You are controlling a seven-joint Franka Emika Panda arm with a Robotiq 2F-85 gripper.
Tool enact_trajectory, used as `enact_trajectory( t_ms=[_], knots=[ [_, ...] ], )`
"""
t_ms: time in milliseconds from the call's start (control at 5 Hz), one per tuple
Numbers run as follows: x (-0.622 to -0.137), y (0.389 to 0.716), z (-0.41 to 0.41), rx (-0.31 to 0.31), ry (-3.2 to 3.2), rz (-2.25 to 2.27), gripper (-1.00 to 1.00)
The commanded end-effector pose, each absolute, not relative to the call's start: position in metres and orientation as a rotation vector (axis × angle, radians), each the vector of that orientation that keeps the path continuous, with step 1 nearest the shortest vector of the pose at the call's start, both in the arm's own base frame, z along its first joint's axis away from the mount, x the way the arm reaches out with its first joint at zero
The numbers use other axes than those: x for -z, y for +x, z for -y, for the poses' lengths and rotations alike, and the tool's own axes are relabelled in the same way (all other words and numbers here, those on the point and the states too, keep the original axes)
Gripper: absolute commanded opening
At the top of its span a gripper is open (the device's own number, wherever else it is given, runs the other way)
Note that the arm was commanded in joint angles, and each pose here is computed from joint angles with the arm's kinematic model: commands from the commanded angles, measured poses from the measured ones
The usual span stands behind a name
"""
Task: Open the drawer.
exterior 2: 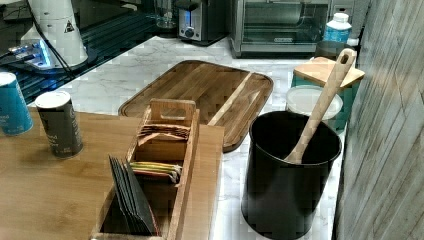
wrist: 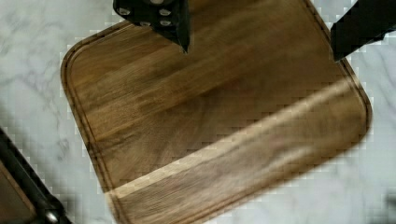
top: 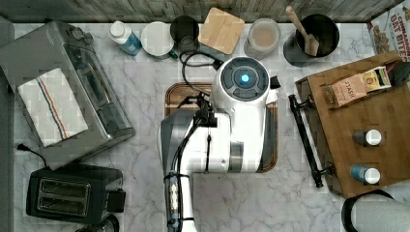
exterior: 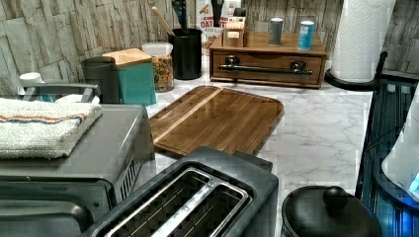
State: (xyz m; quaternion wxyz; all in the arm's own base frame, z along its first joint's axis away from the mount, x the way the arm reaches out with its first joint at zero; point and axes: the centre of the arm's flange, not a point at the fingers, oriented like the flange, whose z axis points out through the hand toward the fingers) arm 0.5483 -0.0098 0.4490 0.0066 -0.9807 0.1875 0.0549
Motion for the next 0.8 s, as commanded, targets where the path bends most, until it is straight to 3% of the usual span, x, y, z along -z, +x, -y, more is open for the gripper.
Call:
enact_trajectory(
  t_ms=[200, 400, 800],
  knots=[
    [-0.431, 0.497, 0.098, -0.093, -3.109, -0.170, 1.00],
    [-0.415, 0.486, 0.127, -0.034, -3.118, 0.039, 1.00],
    [-0.390, 0.459, 0.155, 0.168, -3.173, 0.368, 1.00]
  ],
)
